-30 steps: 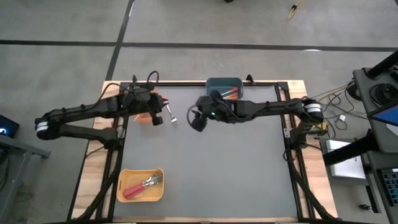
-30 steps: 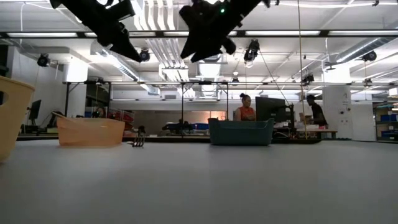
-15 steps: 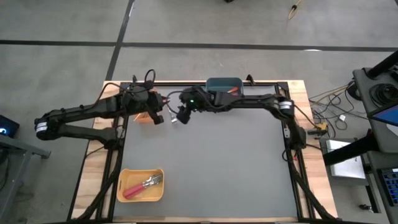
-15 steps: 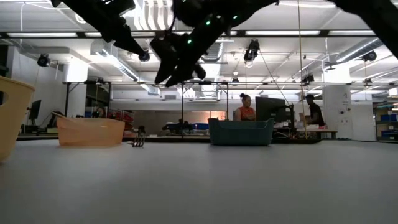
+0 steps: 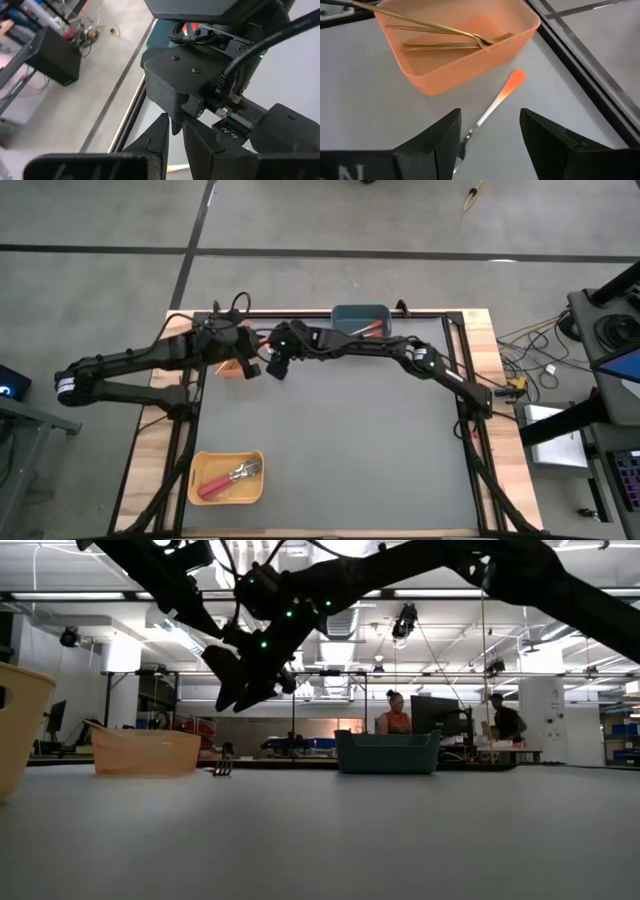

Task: Sort silverware by color (type)
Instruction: Put the orange fork into the blue bin

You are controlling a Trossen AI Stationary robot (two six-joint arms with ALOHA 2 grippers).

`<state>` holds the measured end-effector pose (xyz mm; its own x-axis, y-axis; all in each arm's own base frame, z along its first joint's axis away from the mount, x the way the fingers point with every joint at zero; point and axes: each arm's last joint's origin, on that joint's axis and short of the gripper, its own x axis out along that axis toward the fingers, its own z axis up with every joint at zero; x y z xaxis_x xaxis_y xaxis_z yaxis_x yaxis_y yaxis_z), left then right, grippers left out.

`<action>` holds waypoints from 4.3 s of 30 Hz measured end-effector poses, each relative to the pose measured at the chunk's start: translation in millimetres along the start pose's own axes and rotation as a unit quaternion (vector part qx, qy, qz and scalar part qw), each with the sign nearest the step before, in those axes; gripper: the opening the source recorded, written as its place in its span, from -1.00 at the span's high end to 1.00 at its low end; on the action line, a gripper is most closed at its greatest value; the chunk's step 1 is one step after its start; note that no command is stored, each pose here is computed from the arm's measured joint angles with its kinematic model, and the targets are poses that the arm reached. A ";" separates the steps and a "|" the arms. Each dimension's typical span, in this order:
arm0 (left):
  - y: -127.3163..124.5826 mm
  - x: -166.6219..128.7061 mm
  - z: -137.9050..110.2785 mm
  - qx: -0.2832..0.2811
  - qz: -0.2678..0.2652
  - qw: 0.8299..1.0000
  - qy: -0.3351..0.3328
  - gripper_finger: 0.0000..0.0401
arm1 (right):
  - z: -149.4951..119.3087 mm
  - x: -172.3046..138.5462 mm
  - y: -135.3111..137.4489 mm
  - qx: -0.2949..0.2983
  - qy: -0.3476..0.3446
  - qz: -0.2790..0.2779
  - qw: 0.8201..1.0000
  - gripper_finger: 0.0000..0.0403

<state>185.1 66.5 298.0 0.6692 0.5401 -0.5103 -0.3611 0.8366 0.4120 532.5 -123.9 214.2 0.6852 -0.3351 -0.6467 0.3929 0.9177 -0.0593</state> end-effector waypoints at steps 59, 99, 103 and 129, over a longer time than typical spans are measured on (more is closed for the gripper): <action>-5.7 -4.5 -24.2 -0.123 0.013 0.992 -0.021 0.80 | -73.3 -14.9 24.2 -0.161 0.340 0.072 0.924 0.04; -44.4 96.1 -4.6 0.112 -0.159 0.980 0.038 0.80 | -128.7 -224.5 10.8 -0.142 -0.085 0.075 0.983 0.04; -50.8 116.7 -5.1 0.161 -0.186 0.968 0.054 0.80 | -137.3 -235.7 2.3 -0.149 -0.105 0.070 0.981 0.04; -25.1 207.4 -13.2 0.160 -0.293 0.914 0.229 0.72 | -153.8 -274.3 -16.8 -0.165 -0.157 0.063 0.972 0.04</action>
<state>324.4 158.8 171.8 0.3187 0.0499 -0.9466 0.2295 0.9648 0.1281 243.7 -14.6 275.5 0.8889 -0.2169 -0.4034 0.1117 0.9568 -0.2684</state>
